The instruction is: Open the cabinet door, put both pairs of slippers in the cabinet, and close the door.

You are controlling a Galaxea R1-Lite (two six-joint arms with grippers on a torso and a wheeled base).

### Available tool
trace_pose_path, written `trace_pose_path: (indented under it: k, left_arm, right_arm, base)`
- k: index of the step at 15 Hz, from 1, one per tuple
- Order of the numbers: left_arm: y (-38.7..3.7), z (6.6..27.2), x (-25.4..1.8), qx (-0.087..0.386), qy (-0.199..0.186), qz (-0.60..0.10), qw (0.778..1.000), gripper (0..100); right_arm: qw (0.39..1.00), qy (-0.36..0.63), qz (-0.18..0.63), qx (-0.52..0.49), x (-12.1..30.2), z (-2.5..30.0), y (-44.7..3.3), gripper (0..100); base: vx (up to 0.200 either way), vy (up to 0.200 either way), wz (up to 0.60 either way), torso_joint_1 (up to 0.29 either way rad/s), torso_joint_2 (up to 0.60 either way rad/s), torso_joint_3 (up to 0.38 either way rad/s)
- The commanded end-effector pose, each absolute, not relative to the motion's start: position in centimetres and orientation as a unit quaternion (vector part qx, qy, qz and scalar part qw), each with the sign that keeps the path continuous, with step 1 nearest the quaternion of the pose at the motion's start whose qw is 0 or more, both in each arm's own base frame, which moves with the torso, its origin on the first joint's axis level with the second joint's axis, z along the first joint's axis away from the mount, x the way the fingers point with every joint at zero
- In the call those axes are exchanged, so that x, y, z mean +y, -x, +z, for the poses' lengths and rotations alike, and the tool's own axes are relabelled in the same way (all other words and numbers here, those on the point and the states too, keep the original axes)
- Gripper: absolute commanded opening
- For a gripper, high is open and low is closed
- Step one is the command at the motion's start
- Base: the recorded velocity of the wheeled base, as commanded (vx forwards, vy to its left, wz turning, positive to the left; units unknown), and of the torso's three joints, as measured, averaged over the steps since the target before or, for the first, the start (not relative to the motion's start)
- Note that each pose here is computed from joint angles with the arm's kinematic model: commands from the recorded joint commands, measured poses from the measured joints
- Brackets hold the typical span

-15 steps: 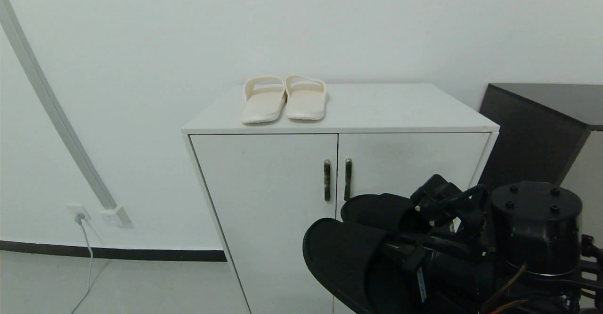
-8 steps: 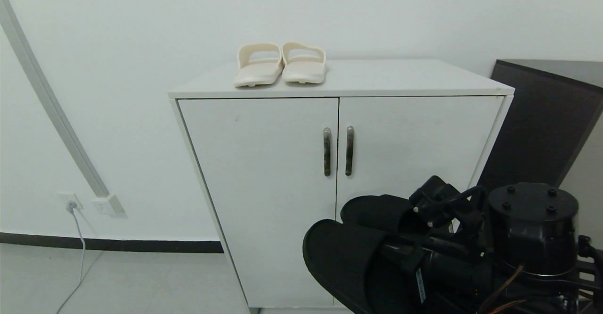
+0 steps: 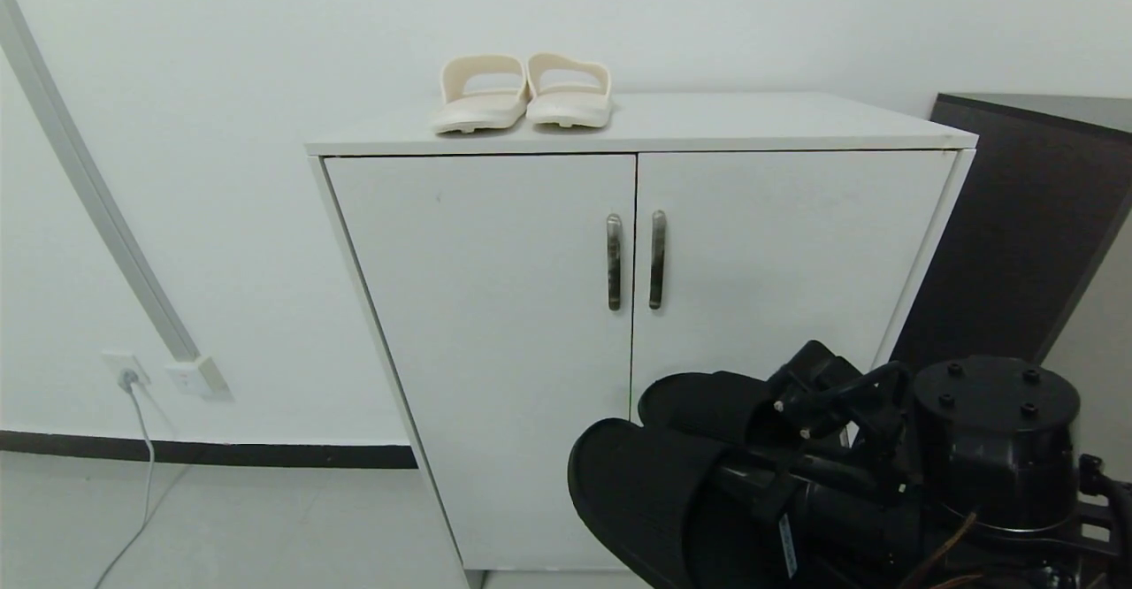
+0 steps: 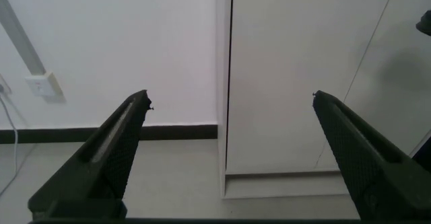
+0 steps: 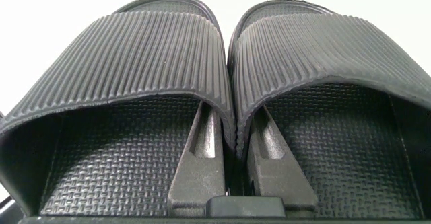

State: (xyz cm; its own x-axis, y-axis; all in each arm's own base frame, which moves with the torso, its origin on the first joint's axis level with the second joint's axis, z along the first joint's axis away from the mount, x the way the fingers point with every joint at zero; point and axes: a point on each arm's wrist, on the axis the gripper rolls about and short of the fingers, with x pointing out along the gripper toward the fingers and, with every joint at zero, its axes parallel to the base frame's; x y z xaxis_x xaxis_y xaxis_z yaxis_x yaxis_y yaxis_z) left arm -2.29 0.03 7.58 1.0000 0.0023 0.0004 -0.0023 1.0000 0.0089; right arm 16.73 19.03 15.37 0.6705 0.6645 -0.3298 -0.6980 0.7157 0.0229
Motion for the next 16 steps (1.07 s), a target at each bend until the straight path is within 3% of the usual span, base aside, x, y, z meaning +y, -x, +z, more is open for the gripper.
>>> trace_pose_path:
  k: [1, 7, 9, 10, 13, 16]
  left_arm:
    - [2.3, 7.6, 0.0, 0.0, -0.005, 0.002, 1.0, 100]
    - [2.1, 7.9, -0.1, 0.014, -0.037, -0.027, 0.999, 100]
    - [1.8, 10.6, -0.2, 0.018, 0.014, -0.062, 0.998, 100]
    - [1.4, 14.2, -0.3, 0.014, 0.054, -0.1, 0.993, 100]
    - [-1.6, 17.2, -0.8, 0.057, 0.061, -0.19, 0.978, 100]
    - [-4.8, 18.5, -1.3, 0.064, 0.062, -0.283, 0.955, 100]
  right_arm:
    - [0.912, 0.054, 0.372, 0.162, 19.0, 15.2, -16.7, 0]
    - [0.906, 0.064, 0.386, 0.161, 18.4, 14.5, -16.2, 0]
    - [0.894, 0.067, 0.412, 0.16, 18.1, 14.0, -15.9, 0]
    - [0.891, 0.066, 0.419, 0.164, 18.1, 13.7, -16.0, 0]
    - [0.89, 0.066, 0.421, 0.165, 18.2, 13.3, -16.1, 0]
    - [0.885, 0.064, 0.43, 0.166, 18.0, 13.2, -15.9, 0]
  base:
    - [0.0, 0.0, 0.0, 0.0, 0.0, 0.0]
    - [0.0, 0.0, 0.0, -0.008, 0.06, 0.054]
    - [0.0, 0.0, 0.0, -0.001, 0.03, 0.023]
    - [0.0, 0.0, 0.0, 0.0, 0.0, 0.0]
    - [0.0, 0.0, 0.0, 0.0, 0.0, 0.0]
    - [0.0, 0.0, 0.0, 0.0, 0.0, 0.0]
